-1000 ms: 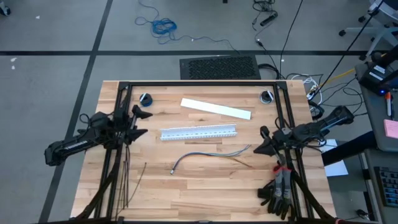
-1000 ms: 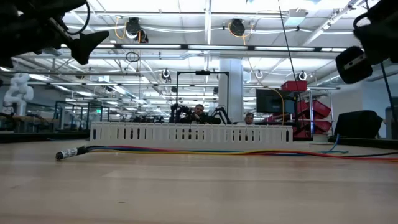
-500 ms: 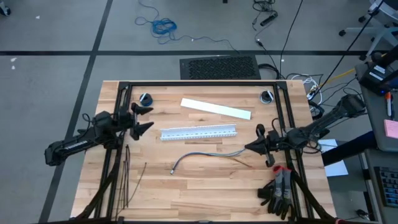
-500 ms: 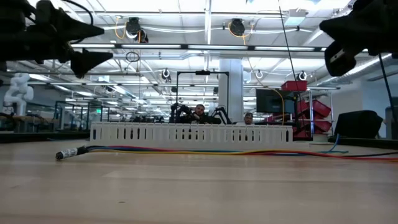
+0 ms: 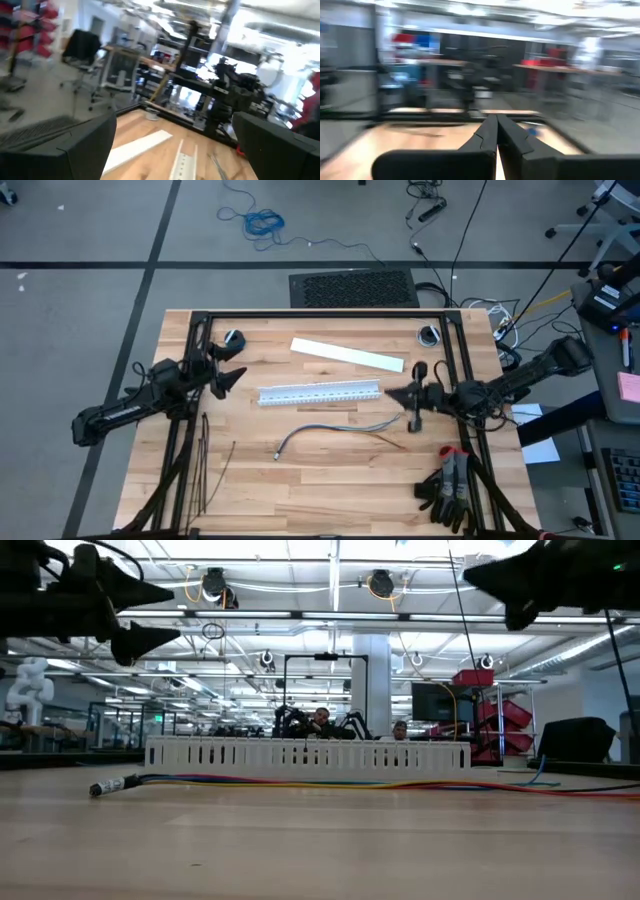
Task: Ziptie cables
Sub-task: Move the white cable duct to the top center of the table
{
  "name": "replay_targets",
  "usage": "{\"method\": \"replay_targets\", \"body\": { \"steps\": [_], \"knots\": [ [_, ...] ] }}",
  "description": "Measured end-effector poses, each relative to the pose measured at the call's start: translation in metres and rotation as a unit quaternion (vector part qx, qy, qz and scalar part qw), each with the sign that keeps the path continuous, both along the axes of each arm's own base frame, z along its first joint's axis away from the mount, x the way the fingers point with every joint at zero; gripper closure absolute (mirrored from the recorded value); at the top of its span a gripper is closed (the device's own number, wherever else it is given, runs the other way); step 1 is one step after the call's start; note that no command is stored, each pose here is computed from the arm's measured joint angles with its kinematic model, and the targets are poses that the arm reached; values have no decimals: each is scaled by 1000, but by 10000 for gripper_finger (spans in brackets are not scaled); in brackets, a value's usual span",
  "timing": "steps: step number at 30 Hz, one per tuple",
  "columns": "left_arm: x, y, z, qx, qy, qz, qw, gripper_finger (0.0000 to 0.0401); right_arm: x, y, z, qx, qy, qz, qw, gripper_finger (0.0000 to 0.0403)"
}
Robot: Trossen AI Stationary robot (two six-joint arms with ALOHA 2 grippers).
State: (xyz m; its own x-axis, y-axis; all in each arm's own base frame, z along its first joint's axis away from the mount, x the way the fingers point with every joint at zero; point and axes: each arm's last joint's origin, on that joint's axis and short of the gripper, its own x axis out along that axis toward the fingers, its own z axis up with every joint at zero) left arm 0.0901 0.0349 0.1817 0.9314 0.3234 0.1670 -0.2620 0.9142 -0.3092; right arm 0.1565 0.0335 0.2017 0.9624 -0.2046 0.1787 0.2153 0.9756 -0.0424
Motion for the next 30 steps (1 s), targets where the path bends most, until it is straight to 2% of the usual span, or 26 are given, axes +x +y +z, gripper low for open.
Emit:
{"method": "replay_targets", "body": {
  "steps": [2,6,10,14,18,21,24,30],
  "knots": [
    [0,2,-1,-16,2,26,1000,8,2,-9,-1,8,7,-38,999,403],
    [0,6,-3,-33,3,89,995,8,6,-21,-9,5,43,-75,996,403],
    [-3,10,-3,-42,-2,174,984,8,9,-25,-15,-7,71,-71,995,403],
    [-5,12,-3,-50,-6,219,974,8,10,-26,-16,28,65,-66,995,403],
    [-4,11,-3,-48,-4,202,978,8,10,-26,-17,76,56,-61,994,403],
    [-2,9,-4,-42,4,146,988,8,10,-26,-18,83,54,-60,993,403],
    [0,8,-7,-44,21,122,991,8,10,-26,-15,86,43,-56,994,403],
    [-1,9,-14,-90,39,142,985,8,9,-21,3,67,-40,56,995,403]
  ]
}}
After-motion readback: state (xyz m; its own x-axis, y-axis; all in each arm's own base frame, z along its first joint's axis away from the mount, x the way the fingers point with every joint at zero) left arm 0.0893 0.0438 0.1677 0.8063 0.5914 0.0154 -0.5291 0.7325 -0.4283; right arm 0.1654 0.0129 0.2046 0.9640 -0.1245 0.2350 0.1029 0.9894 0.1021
